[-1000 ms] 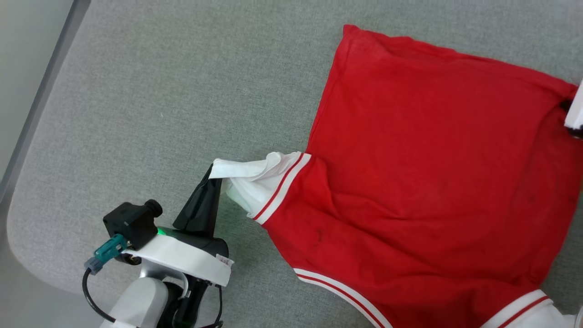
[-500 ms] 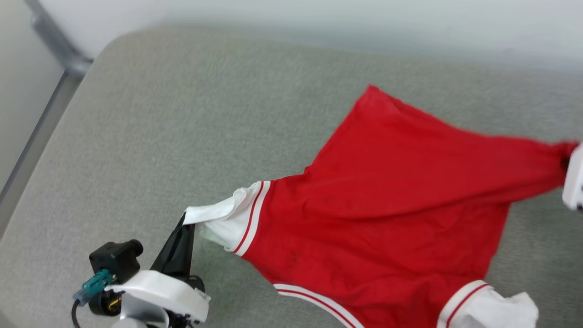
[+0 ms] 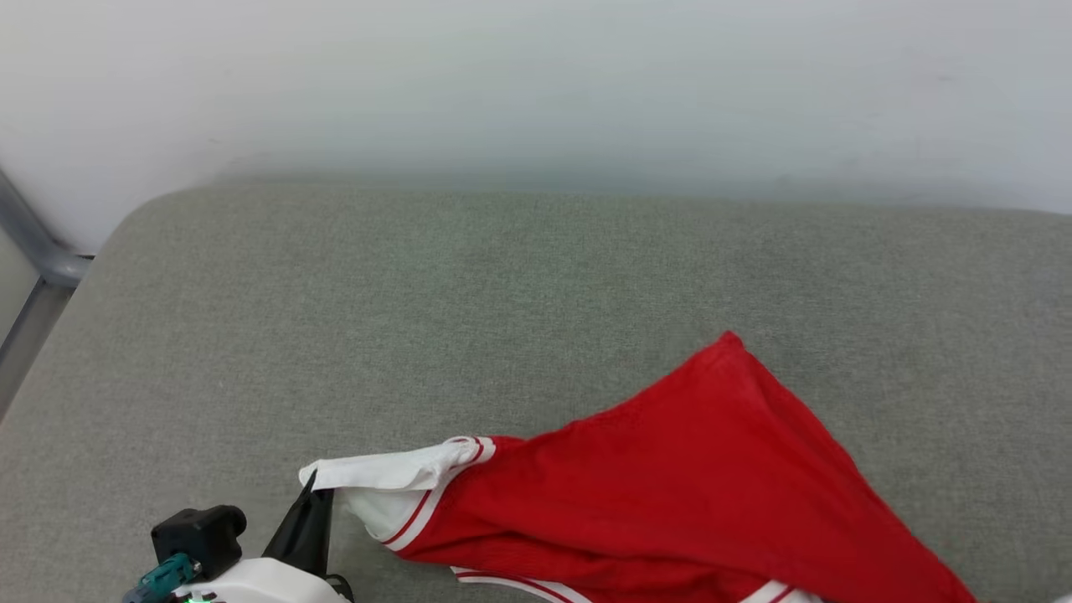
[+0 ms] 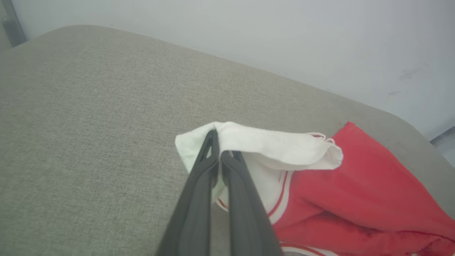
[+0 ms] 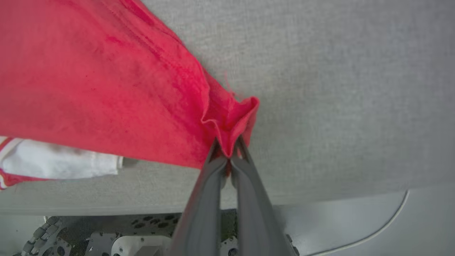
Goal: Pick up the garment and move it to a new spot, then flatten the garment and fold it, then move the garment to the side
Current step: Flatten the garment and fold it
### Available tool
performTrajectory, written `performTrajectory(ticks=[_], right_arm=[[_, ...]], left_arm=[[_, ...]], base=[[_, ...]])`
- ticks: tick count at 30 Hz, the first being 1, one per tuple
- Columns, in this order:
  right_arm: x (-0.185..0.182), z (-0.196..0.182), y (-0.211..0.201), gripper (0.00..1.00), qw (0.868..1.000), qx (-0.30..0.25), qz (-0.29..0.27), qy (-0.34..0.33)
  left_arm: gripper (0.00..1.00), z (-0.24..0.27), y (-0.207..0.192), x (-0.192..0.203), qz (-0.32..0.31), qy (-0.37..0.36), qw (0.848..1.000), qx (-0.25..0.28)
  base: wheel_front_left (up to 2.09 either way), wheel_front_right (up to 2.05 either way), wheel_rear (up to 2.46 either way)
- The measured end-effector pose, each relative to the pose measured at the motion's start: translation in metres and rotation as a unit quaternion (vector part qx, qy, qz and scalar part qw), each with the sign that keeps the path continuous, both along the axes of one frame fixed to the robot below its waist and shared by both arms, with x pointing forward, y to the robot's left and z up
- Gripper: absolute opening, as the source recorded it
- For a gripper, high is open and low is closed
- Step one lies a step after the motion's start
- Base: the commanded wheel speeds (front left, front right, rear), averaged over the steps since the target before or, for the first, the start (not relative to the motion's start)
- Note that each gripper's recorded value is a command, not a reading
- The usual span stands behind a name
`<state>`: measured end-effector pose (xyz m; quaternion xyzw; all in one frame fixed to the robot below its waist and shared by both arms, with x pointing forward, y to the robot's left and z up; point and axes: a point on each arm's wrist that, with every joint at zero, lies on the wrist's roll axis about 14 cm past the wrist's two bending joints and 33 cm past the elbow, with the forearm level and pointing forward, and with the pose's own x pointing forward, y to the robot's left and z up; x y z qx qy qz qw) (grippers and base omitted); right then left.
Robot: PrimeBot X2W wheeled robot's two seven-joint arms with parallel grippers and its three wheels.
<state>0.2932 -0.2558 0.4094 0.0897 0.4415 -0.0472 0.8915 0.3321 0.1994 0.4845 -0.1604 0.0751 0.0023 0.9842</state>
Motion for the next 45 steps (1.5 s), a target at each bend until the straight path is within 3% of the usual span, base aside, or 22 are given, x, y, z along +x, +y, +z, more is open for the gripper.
performTrajectory(ticks=[4, 5, 6, 7, 12, 17, 21, 24, 27, 33, 41, 45], right_arm=[[-0.045, -0.017, 0.002, 0.0, 0.999, 0.019, -0.024, 0.029], [-0.053, -0.021, 0.005, 0.06, 0.999, 0.03, -0.03, 0.034], [-0.059, -0.025, 0.005, 0.36, 0.998, 0.035, -0.035, 0.035], [-0.062, -0.027, 0.005, 1.0, 0.998, 0.038, -0.039, 0.034], [-0.035, -0.006, 0.001, 1.0, 0.994, 0.028, -0.057, -0.086], [0.018, 0.044, 0.002, 1.0, 0.963, 0.003, -0.06, -0.262], [0.049, 0.058, 0.013, 1.0, 0.947, 0.0, -0.044, -0.318], [0.075, 0.056, 0.027, 1.0, 0.948, 0.009, -0.016, -0.317], [0.102, 0.046, 0.044, 1.0, 0.96, 0.018, 0.026, -0.28], [0.144, 0.018, 0.082, 1.0, 0.98, 0.028, 0.13, -0.147], [0.182, 0.001, 0.132, 1.0, 0.97, 0.011, 0.24, -0.04], [0.191, -0.022, 0.138, 1.0, 0.965, -0.01, 0.262, -0.001]], left_arm=[[0.0, 0.005, -0.01, -0.002, -0.013, -0.003, 1.0, -0.002], [0.0, 0.006, -0.012, -0.002, -0.016, -0.003, 1.0, -0.003], [0.0, 0.007, -0.014, -0.002, -0.02, -0.002, 1.0, -0.004], [0.0, 0.007, -0.016, -0.002, -0.022, -0.002, 1.0, -0.005], [0.0, 0.007, -0.02, -0.001, -0.029, 0.002, 1.0, -0.006], [0.0, 0.005, -0.021, 0.002, -0.034, 0.007, 0.999, -0.006], [0.0, 0.006, -0.022, 0.009, -0.036, 0.004, 0.999, -0.007], [0.0, 0.008, -0.022, 0.016, -0.037, -0.001, 0.999, -0.009], [0.0, 0.007, -0.021, 0.025, -0.036, -0.004, 0.999, -0.012], [0.0, 0.0, -0.019, 0.042, -0.037, -0.005, 0.999, -0.017], [0.0, -0.018, -0.015, 0.058, -0.03, 0.007, 0.999, -0.025], [0.0, -0.027, -0.011, 0.061, -0.027, 0.016, 0.999, -0.025]], base=[[0.0, 0.0, 0.0], [0.0, 0.0, 0.0], [0.0, 0.0, 0.0], [0.0, 0.0, 0.0], [0.0, 0.0, 0.0], [0.0, 0.0, 0.0], [0.0, 0.0, 0.0], [0.0, 0.0, 0.0], [0.0, 0.0, 0.0], [0.0, 0.0, 0.0], [0.0, 0.0, 0.0], [0.0, 0.0, 0.0]])
